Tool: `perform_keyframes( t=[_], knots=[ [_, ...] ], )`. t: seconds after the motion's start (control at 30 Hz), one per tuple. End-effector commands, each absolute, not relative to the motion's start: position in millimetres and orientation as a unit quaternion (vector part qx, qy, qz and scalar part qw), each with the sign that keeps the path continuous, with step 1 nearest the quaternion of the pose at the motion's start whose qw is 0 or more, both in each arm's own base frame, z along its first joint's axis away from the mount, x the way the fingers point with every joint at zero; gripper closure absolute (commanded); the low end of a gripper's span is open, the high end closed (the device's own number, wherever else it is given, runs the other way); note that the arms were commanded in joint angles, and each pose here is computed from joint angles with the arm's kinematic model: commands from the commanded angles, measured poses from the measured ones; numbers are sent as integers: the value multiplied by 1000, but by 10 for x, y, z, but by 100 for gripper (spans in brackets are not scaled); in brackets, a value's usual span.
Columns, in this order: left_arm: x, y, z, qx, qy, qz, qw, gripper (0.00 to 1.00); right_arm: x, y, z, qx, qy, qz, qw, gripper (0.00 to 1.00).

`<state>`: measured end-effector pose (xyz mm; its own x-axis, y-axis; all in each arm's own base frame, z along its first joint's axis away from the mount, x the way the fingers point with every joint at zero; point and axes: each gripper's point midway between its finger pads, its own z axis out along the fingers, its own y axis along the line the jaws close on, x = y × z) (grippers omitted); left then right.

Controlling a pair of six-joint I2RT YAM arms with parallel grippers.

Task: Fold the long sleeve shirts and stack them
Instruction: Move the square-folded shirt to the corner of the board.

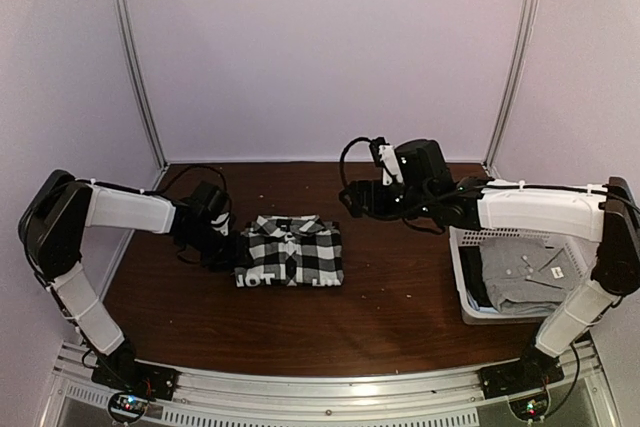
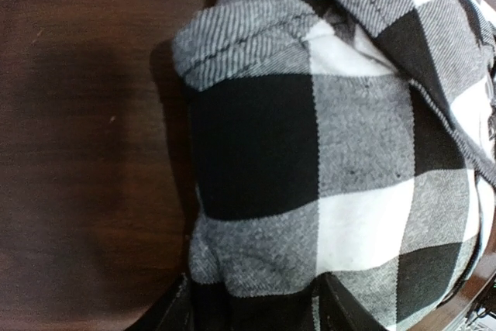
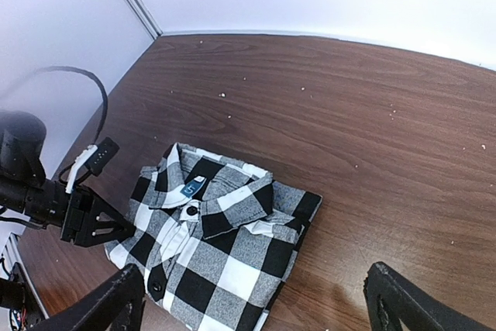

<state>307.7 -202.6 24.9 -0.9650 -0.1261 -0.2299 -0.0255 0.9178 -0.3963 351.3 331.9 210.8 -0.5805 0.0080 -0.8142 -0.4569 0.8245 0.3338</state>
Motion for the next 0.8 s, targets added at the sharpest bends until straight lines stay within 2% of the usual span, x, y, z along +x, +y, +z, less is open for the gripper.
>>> perform_keyframes(
  t=[0.0,0.2,0.4,0.77],
  knots=[
    [3224,-2242,306,-21,959,-246,135,46,3594,3185,2356,-118,829,263,480,0],
    [3198,-2466,320,-11,952,-279,124,61,3676,3177,2390,-119,827,258,485,0],
    [3190,-2441,356,-20,955,-269,126,99,3746,3214,2347,-120,829,257,483,0],
    [2780,-1709,535,-56,979,-155,124,100,3869,3254,2334,-121,824,257,490,0]
  ],
)
